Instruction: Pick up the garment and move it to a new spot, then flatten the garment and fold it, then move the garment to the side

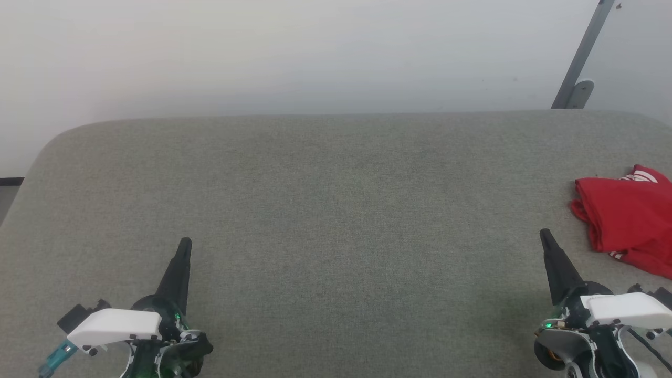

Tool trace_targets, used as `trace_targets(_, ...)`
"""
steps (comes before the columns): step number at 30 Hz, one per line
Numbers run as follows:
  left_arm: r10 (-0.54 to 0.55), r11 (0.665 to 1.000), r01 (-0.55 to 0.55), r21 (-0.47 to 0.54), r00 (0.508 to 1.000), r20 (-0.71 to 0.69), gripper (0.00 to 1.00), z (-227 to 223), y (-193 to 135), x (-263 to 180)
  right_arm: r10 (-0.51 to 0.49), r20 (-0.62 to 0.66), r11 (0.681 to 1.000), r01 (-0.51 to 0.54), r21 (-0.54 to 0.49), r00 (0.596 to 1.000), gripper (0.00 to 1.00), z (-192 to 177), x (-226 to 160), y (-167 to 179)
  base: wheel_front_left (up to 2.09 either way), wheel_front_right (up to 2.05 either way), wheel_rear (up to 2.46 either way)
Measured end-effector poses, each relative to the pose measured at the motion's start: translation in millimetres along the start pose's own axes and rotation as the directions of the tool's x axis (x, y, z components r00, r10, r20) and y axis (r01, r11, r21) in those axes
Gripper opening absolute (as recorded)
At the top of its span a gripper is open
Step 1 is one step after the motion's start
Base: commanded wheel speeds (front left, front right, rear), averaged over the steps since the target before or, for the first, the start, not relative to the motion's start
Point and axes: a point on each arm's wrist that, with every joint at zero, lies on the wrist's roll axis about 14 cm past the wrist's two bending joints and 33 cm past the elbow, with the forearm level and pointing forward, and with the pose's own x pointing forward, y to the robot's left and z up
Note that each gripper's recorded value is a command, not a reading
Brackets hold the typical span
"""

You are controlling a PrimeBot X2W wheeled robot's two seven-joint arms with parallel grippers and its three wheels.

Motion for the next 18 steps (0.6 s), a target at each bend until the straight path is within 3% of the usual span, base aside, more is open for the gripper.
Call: trace_targets(18,0.0,1.0,0.0,0.0,1.0,0.0,0.0,0.0,0.0,0.0,0.0,0.0,1.0,0.0,0.0,1.0,0.0,0.1,0.0,0.0,0.0,0.0,0.0)
